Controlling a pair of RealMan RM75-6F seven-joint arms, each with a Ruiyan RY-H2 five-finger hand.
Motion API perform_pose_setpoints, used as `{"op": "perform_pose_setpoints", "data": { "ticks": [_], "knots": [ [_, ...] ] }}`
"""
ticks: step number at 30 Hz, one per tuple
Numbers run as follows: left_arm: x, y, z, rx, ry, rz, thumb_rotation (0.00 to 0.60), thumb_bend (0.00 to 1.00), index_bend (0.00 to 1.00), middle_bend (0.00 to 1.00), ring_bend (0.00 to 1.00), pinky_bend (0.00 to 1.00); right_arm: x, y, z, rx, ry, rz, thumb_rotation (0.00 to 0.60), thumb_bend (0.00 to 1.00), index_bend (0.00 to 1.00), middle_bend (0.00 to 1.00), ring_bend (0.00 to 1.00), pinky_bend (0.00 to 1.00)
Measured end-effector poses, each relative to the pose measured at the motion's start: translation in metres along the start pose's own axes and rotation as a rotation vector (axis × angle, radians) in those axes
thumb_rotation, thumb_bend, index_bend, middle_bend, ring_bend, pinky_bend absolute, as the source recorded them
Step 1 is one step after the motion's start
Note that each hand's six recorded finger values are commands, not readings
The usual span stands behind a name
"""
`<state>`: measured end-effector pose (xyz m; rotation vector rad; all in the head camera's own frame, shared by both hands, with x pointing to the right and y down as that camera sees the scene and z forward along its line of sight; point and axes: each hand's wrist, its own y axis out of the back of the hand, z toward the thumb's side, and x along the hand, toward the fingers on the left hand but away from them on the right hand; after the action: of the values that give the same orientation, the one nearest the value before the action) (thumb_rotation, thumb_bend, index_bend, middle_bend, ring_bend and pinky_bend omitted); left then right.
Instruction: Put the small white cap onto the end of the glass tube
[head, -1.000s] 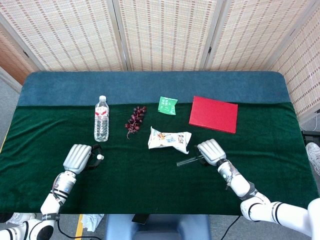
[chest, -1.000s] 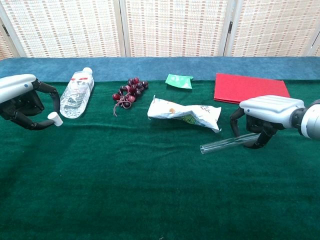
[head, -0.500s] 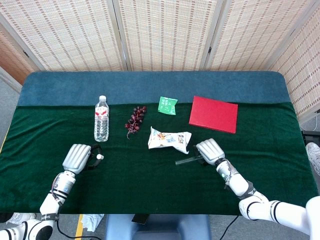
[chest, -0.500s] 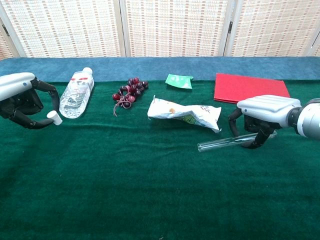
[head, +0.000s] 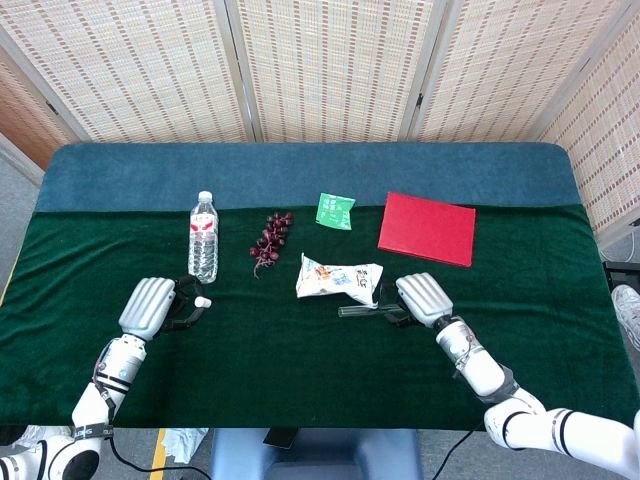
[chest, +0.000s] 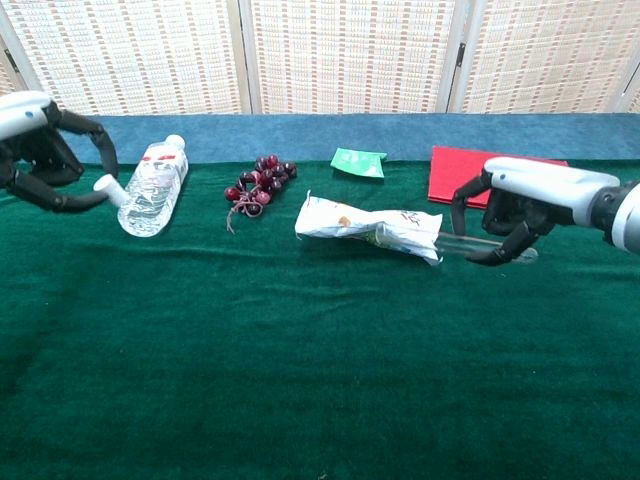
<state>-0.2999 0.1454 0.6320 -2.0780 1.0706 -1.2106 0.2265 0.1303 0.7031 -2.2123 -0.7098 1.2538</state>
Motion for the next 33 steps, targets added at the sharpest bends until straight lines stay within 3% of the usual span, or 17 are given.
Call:
{"op": "perform_pose_setpoints", "data": {
  "ticks": [5, 12, 18, 33],
  "knots": [
    [0.005, 0.014, 0.022, -0.083, -0.054, 0.027, 0.6, 0.47, 0.65, 1.0, 0.87, 0.86, 0.002, 0.014, 0.022, -0.197, 0.068, -0.052, 0.6, 0.85, 0.89, 1.0, 1.0, 1.0],
    [0.009, 0.028, 0.057, -0.184, -0.149, 0.07, 0.6, 0.47, 0.66, 1.0, 0.87, 0.86, -0.005, 0.014, 0.057, -0.335, 0.145, -0.075, 0.6, 0.85, 0.9, 1.0, 1.0, 1.0],
    [0.01, 0.03, 0.079, -0.186, -0.214, 0.087, 0.6, 0.47, 0.66, 1.0, 0.87, 0.86, -0.015, 0.009, 0.08, -0.374, 0.174, -0.051, 0.6, 0.86, 0.9, 1.0, 1.0, 1.0],
    [0.006, 0.019, 0.101, -0.193, -0.28, 0.083, 0.6, 0.47, 0.66, 1.0, 0.87, 0.86, -0.031, 0.004, 0.111, -0.41, 0.2, -0.037, 0.6, 0.86, 0.9, 1.0, 1.0, 1.0]
  ]
}}
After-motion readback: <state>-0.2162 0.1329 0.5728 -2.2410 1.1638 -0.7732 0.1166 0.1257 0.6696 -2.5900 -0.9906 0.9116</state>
